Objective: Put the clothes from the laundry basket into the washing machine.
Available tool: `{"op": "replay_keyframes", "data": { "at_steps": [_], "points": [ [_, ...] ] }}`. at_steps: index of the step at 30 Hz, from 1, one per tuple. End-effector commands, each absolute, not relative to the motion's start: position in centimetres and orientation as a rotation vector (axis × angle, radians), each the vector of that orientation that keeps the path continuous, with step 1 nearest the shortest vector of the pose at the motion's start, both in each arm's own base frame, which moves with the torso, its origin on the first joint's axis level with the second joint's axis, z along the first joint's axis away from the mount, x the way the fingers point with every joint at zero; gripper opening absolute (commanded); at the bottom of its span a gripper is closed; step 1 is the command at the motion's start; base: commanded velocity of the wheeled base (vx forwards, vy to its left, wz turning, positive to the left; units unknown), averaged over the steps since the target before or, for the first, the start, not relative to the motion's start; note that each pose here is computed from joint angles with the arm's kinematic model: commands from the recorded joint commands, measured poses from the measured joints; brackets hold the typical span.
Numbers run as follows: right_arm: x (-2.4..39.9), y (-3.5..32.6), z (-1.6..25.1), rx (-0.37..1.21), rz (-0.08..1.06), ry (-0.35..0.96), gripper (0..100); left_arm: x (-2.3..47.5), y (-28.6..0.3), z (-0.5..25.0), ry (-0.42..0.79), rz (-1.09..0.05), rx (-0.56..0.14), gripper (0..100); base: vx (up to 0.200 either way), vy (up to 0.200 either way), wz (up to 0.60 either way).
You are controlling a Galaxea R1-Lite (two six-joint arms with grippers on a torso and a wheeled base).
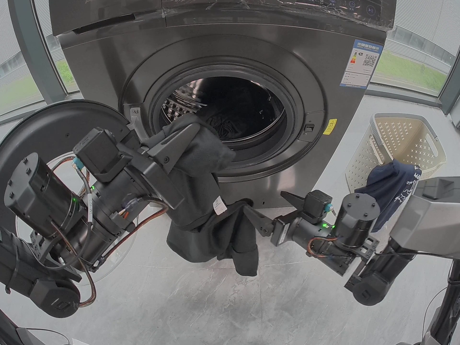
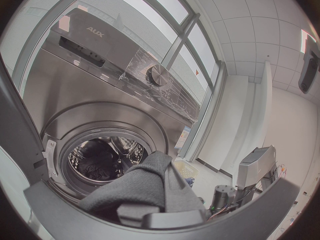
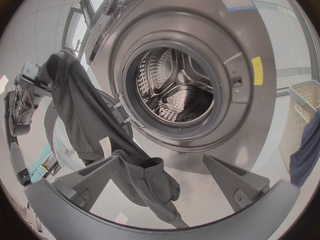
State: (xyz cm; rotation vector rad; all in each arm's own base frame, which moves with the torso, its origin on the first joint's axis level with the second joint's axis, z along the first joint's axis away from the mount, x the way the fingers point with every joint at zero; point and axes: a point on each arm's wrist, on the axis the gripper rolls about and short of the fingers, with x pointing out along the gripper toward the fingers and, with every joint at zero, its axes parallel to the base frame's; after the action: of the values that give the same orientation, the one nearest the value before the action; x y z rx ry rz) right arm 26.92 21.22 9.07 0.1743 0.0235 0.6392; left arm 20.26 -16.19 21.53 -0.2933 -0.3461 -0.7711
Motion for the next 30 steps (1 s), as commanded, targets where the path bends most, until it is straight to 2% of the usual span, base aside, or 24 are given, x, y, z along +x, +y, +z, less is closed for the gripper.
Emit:
{"op": "replay_keyframes", "data": {
  "at_steps": [1, 6, 12, 17, 26, 30],
  "points": [
    [28.6, 24.8, 5.6, 0.157, 0.685, 0.049, 100, 19.8, -16.6, 21.9, -0.359, -0.792, -0.302, 0, 0.0, 0.0, 0.0],
    [29.9, 26.2, 3.9, 0.148, 0.691, 0.047, 100, 19.8, -16.6, 22.2, -0.371, -0.791, -0.307, 0, 0.0, 0.0, 0.0],
    [29.6, 26.6, 0.3, 0.114, 0.688, 0.138, 100, 20.0, -16.5, 22.4, -0.379, -0.781, -0.309, 0, 0.0, 0.0, 0.0],
    [29.7, 26.7, 0.8, 0.121, 0.691, 0.121, 100, 20.0, -16.5, 22.4, -0.379, -0.781, -0.309, 0, 0.0, 0.0, 0.0],
    [27.4, 27.8, 4.4, 0.146, 0.755, 0.058, 100, 20.2, -16.7, 22.0, -0.363, -0.779, -0.304, 0, 0.0, 0.0, 0.0],
    [27.4, 28.5, 4.4, 0.146, 0.767, 0.044, 100, 20.3, -16.7, 22.0, -0.366, -0.779, -0.305, 0, 0.0, 0.0, 0.0]
  ]
}}
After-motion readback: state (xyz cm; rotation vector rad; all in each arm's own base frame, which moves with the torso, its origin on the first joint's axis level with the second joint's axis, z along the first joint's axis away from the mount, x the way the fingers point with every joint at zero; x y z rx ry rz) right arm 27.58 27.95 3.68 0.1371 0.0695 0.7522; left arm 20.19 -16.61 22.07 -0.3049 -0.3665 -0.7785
